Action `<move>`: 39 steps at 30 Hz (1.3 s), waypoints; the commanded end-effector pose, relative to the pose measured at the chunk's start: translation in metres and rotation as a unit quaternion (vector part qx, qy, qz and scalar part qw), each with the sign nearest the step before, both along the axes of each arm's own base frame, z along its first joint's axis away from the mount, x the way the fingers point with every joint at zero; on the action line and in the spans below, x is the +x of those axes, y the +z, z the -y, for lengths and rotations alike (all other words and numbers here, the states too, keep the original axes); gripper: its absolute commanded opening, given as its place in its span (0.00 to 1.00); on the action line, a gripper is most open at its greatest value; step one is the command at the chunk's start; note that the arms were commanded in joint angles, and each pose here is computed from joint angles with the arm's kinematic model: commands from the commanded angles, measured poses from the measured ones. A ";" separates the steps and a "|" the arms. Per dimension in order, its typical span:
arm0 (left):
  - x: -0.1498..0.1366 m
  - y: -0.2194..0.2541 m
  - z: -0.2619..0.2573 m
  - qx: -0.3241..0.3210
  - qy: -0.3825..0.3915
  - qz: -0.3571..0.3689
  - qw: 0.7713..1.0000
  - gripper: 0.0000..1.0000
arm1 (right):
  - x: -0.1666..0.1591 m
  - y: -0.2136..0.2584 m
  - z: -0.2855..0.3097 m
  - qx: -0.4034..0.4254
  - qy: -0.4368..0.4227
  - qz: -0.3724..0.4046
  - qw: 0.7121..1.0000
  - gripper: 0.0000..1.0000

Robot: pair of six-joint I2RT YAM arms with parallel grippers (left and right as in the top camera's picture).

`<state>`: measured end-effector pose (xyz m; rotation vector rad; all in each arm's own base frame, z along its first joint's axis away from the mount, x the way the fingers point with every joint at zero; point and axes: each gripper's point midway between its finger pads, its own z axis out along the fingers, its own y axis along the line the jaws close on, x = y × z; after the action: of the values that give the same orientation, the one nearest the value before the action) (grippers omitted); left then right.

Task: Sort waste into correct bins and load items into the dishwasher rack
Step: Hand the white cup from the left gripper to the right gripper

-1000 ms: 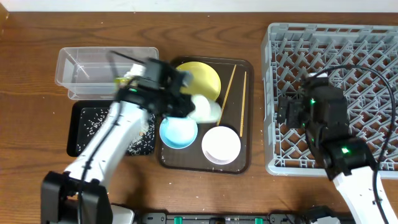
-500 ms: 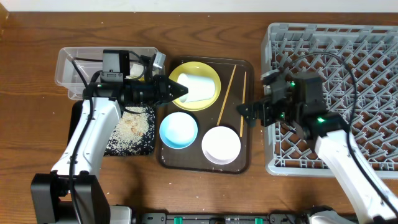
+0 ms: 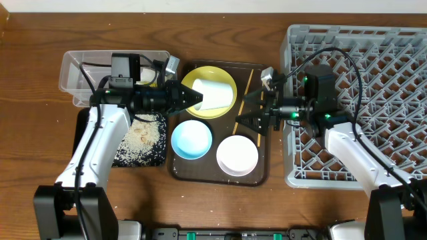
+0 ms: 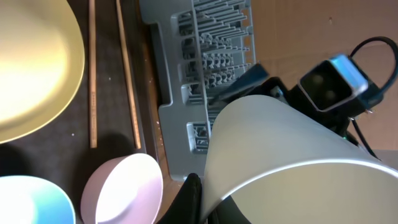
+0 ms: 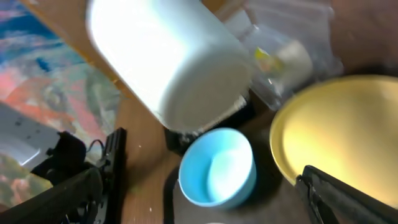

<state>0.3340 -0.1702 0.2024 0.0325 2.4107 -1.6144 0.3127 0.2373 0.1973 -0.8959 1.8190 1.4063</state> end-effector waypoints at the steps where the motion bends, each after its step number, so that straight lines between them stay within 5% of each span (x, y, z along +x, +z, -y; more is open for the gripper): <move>1: -0.005 0.014 0.010 -0.037 -0.027 -0.002 0.999 0.06 | -0.008 0.016 -0.007 0.028 0.038 0.018 0.999 0.99; 13: -0.033 0.026 0.045 -0.075 -0.101 -0.007 0.992 0.06 | -0.017 0.049 -0.013 0.075 0.089 0.084 0.990 0.99; 39: -0.038 0.026 0.051 -0.075 -0.111 -0.008 0.991 0.06 | -0.030 0.054 -0.022 0.084 0.122 0.091 0.985 0.78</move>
<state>0.2947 -0.2194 0.2228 0.2510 2.3827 -1.8644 0.2850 0.2561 0.2467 -1.1242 1.4895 1.5303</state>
